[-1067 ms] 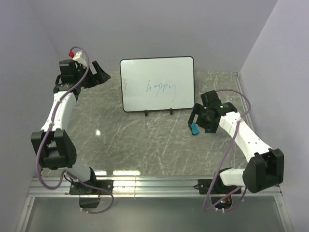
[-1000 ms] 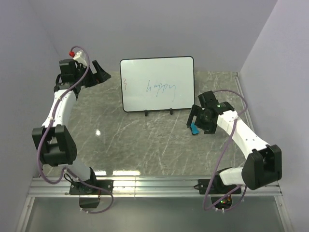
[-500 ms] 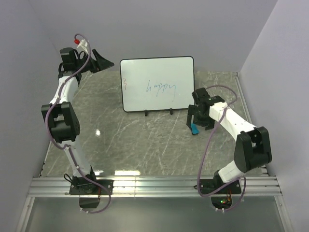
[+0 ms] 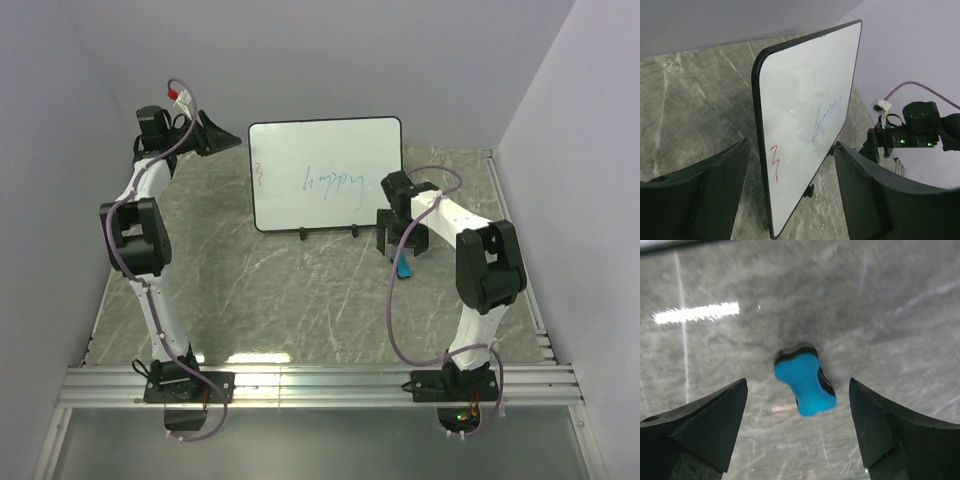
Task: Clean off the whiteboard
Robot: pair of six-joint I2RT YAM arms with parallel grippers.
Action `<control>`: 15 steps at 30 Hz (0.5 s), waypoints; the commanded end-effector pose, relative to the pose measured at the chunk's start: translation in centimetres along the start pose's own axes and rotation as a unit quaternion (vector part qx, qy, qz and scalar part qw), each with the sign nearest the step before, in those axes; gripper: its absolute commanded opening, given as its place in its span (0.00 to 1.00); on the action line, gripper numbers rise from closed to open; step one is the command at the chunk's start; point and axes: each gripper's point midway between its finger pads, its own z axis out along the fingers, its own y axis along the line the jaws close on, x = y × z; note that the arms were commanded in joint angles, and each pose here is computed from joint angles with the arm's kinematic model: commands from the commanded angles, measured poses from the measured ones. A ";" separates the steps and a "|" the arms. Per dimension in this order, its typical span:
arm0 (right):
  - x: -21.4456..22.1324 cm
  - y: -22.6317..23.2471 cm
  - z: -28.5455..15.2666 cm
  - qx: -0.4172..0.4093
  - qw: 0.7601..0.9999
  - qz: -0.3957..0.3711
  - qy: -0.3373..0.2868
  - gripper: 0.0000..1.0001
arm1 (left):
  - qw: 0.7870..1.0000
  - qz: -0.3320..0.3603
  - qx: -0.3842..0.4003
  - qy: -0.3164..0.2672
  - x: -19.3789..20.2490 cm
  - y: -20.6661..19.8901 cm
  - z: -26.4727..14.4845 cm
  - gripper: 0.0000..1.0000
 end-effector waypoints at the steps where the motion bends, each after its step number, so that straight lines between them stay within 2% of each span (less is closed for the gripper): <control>1: -2.5 0.6 -0.7 -0.001 1.000 -0.008 -0.030 0.88 | 0.998 0.038 0.046 -0.008 -1.5 -1.3 0.3 0.74; 2: -2.7 0.7 -0.5 0.001 0.999 -0.008 -0.031 0.88 | 0.998 0.031 0.046 -0.007 -1.2 -0.7 0.6 0.74; 5: -2.5 0.5 -0.1 0.005 1.000 -0.010 -0.026 0.88 | 0.998 0.027 0.058 -0.008 -0.9 -0.1 1.5 0.65; 11: -1.3 0.2 0.6 0.011 1.000 -0.009 -0.014 0.87 | 0.998 0.014 0.066 0.011 0.5 1.0 3.8 0.65; 14: -0.5 0.2 0.6 0.010 1.000 -0.009 -0.010 0.86 | 0.997 0.013 0.073 0.013 0.8 1.0 4.4 0.63; 15: -0.2 0.2 0.7 0.010 1.000 -0.008 -0.009 0.86 | 0.997 0.009 0.075 0.013 0.8 0.8 4.5 0.59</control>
